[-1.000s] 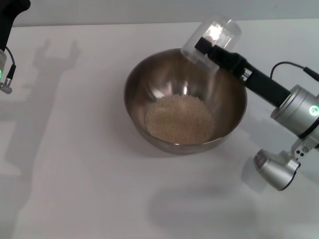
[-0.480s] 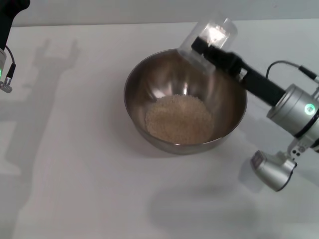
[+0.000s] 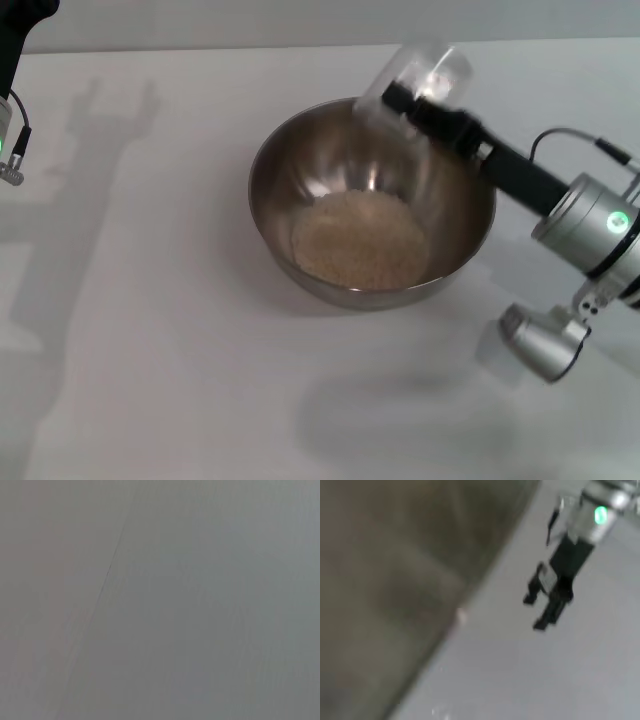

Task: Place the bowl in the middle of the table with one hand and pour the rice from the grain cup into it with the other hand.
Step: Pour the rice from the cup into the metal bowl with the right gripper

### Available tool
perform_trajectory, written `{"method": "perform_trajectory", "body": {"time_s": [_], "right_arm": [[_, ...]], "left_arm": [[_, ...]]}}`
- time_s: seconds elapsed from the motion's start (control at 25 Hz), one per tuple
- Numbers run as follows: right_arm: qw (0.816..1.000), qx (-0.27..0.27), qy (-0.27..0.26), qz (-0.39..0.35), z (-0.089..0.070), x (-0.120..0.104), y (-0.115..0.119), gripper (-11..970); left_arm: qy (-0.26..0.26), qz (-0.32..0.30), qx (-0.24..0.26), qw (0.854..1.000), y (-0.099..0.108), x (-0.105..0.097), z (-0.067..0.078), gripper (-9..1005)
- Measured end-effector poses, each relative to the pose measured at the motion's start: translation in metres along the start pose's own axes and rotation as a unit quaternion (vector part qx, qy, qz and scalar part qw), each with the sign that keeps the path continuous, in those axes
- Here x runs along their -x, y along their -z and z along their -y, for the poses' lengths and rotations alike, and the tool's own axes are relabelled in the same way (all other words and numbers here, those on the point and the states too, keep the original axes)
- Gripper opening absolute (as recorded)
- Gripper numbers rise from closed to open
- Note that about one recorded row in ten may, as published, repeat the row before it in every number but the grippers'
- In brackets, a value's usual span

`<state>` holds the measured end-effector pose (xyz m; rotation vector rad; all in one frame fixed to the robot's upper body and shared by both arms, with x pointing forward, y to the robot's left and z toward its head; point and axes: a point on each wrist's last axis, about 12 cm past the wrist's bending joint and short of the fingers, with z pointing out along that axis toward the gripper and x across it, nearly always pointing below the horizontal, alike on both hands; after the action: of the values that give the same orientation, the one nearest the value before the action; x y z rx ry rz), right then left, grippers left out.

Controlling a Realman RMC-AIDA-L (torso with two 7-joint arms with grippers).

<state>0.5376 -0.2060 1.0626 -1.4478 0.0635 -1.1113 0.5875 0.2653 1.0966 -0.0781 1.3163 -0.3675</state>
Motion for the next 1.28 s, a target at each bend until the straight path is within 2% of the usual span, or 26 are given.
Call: {"method": "perform_trajectory", "body": {"time_s": [0.28,0.4,0.52,0.6,0.72,0.88,1.0,1.16,1.28], "right_arm": [[1.000,-0.008,0.011,0.014,0.002,0.006,0.004,23],[0.999,-0.020,0.037,-0.007,0.004,-0.005,0.000,24],[0.996,-0.024,0.088,0.005,0.004,-0.006,-0.002,26],[0.995,-0.024,0.099,0.017,0.004,-0.005,-0.001,26],[0.994,-0.020,0.102,0.038,0.002,0.000,0.002,28],[0.994,-0.028,0.100,0.024,0.005,-0.003,0.001,29],[0.994,-0.025,0.096,0.036,0.004,0.003,0.004,31],[0.996,-0.024,0.087,0.022,0.004,0.001,0.002,32],[0.998,-0.025,0.062,0.002,0.005,-0.001,0.003,33]], "left_arm": [[0.011,0.001,-0.002,1.000,0.000,0.000,0.000,815],[0.011,0.001,-0.001,1.000,0.001,0.000,0.000,815],[0.011,0.001,-0.001,1.000,0.001,0.000,0.000,815],[0.011,0.001,-0.002,1.000,0.001,0.000,0.000,815],[0.011,0.001,-0.003,1.000,0.001,0.000,0.000,815],[0.012,0.002,-0.002,1.000,0.002,0.000,0.000,815],[0.012,0.003,-0.002,1.000,0.003,0.001,0.000,815],[0.013,0.005,-0.004,1.000,0.003,0.001,0.001,815],[0.013,0.005,-0.006,1.000,0.003,0.002,0.002,815]]}}
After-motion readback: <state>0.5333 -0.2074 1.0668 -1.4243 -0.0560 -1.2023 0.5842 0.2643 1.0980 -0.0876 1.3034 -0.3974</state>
